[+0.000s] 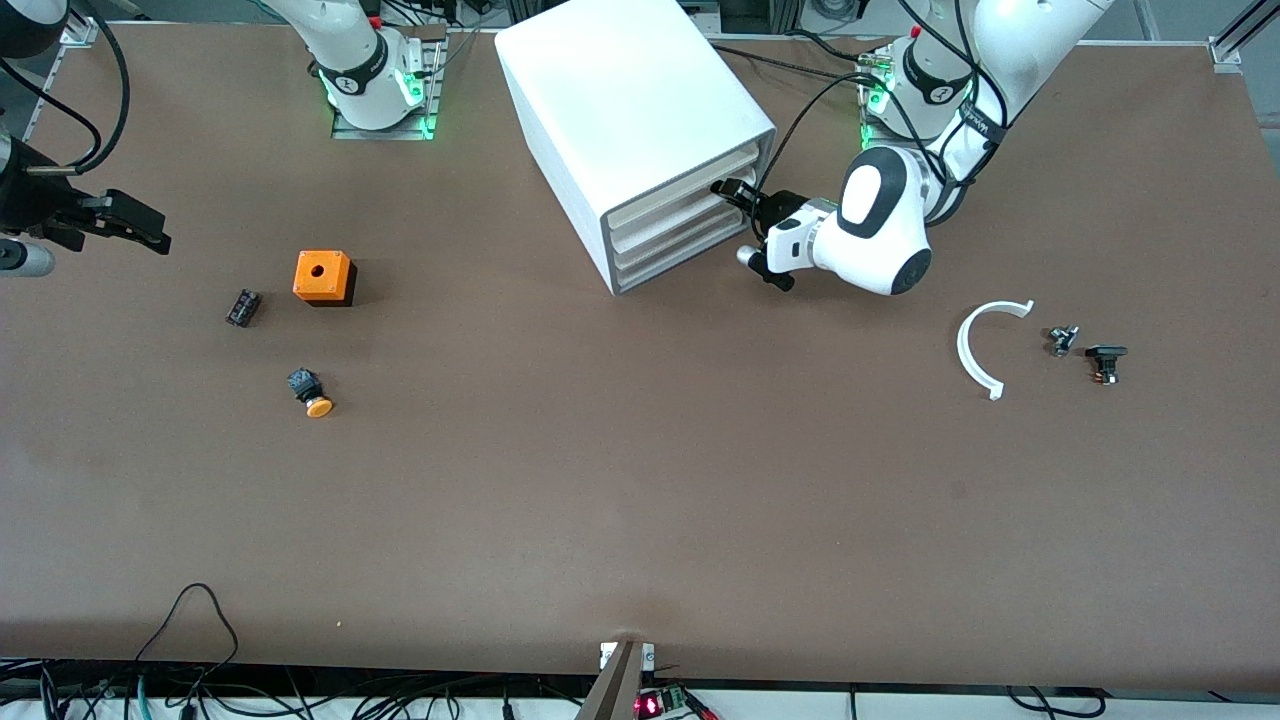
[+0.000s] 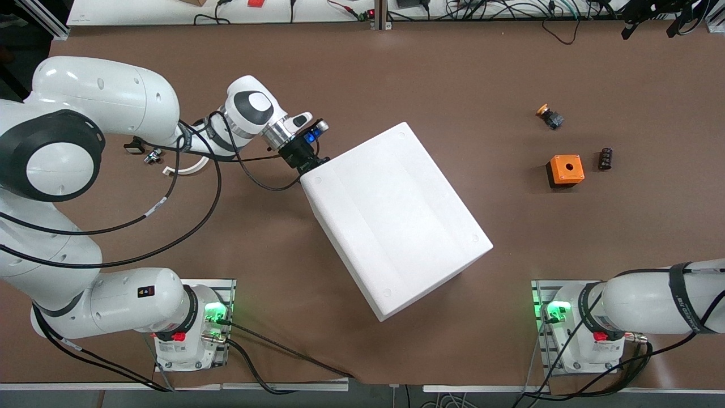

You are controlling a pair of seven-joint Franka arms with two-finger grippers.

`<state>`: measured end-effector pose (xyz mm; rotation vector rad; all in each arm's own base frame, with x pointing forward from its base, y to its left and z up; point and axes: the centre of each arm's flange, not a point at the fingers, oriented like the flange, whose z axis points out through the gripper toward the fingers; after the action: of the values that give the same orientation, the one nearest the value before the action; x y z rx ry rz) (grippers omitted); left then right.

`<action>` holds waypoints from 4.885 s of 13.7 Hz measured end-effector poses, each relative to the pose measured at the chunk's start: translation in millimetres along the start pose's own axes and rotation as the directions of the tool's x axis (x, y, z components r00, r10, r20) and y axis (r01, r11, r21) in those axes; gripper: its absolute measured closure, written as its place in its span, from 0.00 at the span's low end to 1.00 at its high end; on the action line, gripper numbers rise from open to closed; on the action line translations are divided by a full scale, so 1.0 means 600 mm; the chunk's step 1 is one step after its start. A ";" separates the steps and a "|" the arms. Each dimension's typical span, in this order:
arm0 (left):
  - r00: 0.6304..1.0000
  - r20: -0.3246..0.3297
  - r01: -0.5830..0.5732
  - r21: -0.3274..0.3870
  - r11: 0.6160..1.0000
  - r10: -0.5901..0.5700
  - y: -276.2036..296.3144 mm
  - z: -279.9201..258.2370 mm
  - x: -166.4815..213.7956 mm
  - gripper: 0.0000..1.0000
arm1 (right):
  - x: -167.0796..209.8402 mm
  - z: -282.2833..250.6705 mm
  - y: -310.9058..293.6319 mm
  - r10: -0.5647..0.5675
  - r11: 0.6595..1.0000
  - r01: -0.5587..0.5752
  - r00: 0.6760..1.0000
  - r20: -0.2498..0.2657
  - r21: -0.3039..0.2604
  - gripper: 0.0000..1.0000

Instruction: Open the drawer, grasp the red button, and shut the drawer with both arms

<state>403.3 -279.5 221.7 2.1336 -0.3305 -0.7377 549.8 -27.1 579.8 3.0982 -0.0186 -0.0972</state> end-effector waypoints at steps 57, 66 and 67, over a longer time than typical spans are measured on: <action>0.856 -0.517 0.416 0.690 0.592 0.002 0.191 -0.710 -0.288 0.00 | -0.155 0.349 -1.076 -0.996 -0.034 0.994 -0.042 -0.075 -0.106 0.00; 0.853 -0.521 0.421 0.682 0.599 -0.007 0.181 -0.714 -0.287 0.00 | -0.161 0.399 -1.089 -0.996 -0.055 0.994 -0.061 -0.059 -0.095 0.00; 0.853 -0.521 0.423 0.679 0.600 -0.012 0.177 -0.716 -0.286 0.00 | -0.161 0.400 -1.090 -0.996 -0.055 0.994 -0.061 -0.063 -0.097 0.02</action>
<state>531.3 6.5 577.8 3.1580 -0.1029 -0.1444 445.6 617.8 318.9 2.1661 2.2682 0.0639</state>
